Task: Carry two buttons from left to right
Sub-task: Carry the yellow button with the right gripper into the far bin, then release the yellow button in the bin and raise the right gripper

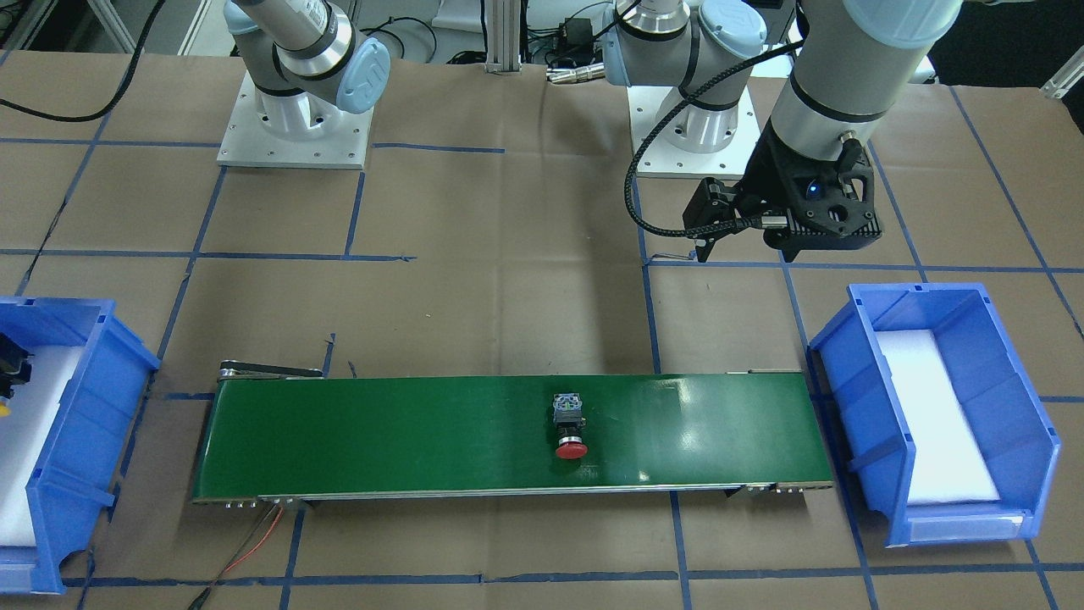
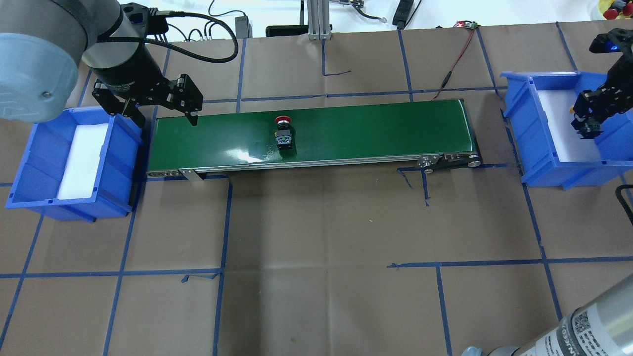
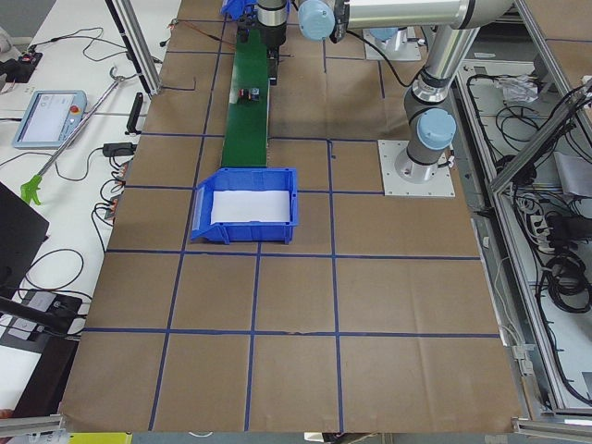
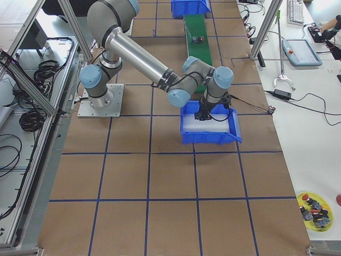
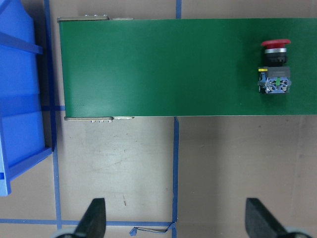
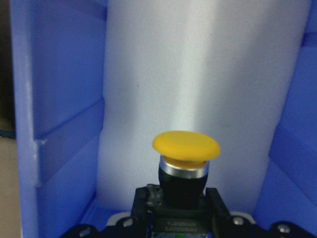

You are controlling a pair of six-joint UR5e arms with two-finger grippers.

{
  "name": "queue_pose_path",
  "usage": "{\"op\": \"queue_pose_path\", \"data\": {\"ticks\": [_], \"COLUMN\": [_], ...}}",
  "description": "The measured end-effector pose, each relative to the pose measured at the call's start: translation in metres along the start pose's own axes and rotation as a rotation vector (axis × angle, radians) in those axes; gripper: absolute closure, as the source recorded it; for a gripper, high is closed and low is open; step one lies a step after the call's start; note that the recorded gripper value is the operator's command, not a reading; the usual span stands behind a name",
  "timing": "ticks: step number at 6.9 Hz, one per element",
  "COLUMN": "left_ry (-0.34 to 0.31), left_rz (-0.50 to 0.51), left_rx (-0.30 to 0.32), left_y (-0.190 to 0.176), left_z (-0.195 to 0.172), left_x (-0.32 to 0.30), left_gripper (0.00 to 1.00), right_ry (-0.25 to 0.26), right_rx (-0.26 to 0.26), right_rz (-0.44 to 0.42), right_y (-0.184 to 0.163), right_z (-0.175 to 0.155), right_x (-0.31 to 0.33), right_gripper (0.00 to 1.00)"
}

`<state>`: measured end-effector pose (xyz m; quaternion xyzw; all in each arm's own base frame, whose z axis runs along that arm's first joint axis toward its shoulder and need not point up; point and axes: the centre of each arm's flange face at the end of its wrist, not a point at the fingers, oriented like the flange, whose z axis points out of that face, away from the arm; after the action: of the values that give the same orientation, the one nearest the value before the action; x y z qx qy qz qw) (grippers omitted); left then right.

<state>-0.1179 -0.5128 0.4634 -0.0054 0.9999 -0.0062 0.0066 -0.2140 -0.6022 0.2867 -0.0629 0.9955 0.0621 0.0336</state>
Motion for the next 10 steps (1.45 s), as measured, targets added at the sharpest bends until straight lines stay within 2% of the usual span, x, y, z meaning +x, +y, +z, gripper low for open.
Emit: {"op": "queue_pose_path", "data": {"ticks": [2,4,5,6,8,10], "left_ry": [0.0,0.0,0.0,0.0,0.0,0.0], "left_rz": [0.001,0.001,0.001,0.001,0.001,0.001], "left_rx": [0.001,0.003,0.003,0.003,0.003,0.003], "left_y": [0.0,0.0,0.0,0.0,0.0,0.0], "left_z": [0.0,0.0,0.0,0.0,0.0,0.0], "left_x": [0.0,0.0,0.0,0.0,0.0,0.0], "left_gripper": [0.0,0.0,0.0,0.0,0.0,0.0], "right_ry": [-0.005,-0.005,0.006,0.011,0.003,0.001], "right_rx": [-0.014,-0.034,-0.049,-0.057,-0.055,-0.048], "right_rz": [-0.003,0.0,0.003,0.005,0.009,0.013], "right_y": [0.005,0.006,0.008,0.009,0.008,0.008], "right_z": [0.038,0.056,0.06,0.062,0.063,0.059], "right_x": [-0.002,0.0,0.004,0.005,0.005,0.003], "right_gripper": [0.93,0.9,0.61,0.43,0.22,0.18]}}
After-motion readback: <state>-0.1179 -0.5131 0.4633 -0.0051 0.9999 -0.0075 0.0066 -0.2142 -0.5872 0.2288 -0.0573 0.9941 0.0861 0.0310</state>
